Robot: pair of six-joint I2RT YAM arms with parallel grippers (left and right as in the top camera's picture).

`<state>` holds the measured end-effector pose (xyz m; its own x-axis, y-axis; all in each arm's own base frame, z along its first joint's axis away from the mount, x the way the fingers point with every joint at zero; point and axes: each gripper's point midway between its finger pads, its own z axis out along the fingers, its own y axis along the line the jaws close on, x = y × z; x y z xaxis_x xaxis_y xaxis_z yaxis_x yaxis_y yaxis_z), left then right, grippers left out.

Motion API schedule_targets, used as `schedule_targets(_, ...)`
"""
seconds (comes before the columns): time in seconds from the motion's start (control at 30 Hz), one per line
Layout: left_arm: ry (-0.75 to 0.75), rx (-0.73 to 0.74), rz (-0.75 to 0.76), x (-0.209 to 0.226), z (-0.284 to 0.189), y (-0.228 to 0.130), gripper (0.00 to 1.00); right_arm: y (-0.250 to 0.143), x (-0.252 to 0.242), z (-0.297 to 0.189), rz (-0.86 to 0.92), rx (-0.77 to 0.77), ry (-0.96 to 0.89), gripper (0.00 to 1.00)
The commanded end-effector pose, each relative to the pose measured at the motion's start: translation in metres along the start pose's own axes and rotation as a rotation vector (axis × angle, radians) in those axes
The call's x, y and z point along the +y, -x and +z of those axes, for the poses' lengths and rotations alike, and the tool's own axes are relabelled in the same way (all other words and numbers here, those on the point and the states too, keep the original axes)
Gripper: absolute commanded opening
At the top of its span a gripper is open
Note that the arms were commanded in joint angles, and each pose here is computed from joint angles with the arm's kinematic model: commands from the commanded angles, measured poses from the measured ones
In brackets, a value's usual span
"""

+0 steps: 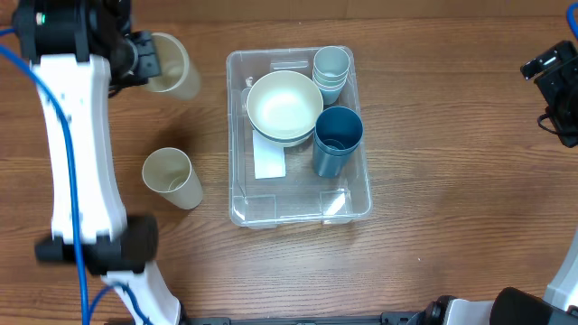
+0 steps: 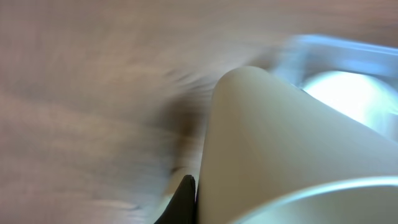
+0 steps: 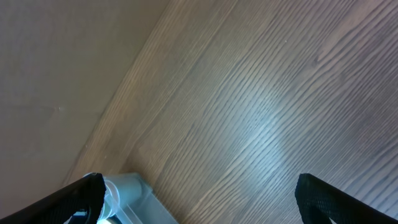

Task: Pack container
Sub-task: 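Place the cream cup upright in the bin's front area, release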

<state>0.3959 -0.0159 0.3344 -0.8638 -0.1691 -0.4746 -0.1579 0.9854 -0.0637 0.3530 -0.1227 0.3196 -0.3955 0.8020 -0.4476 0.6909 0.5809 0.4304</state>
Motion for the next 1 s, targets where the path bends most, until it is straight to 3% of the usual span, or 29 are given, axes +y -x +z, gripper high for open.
schedule_targets(0.0, -0.170, -0.103, 0.199, -0.072, -0.063, -0.027, 0.04, 0.002, 0.002, -0.006, 0.002, -0.016, 0.011, 1.00)
schedule_targets(0.13, -0.145, -0.041, 0.268, -0.101, -0.058, -0.062, 0.04, 0.002, 0.002, -0.006, 0.002, -0.016, 0.011, 1.00)
schedule_targets(0.27, -0.078, 0.194, 0.275, -0.100, -0.001, -0.107, 0.04, 0.002, 0.002, -0.006, 0.001, -0.016, 0.011, 1.00)
schedule_targets(0.4, -0.077, 0.288, 0.345, -0.120, 0.048, -0.141, 0.04, 0.002, 0.002, -0.006, 0.002, -0.016, 0.011, 1.00)
schedule_targets(0.6, -0.079, 0.327, 0.433, -0.148, 0.109, -0.191, 0.09, 0.002, 0.002, -0.006, 0.002, -0.016, 0.011, 1.00)
schedule_targets(0.83, -0.099, 0.282, 0.419, -0.155, 0.131, -0.192, 0.12, 0.002, 0.002, -0.006, 0.002, -0.016, 0.011, 1.00)
schedule_targets(0.97, -0.109, 0.265, 0.416, -0.158, 0.090, -0.170, 0.38, 0.002, 0.002, -0.006, 0.002, -0.016, 0.011, 1.00)
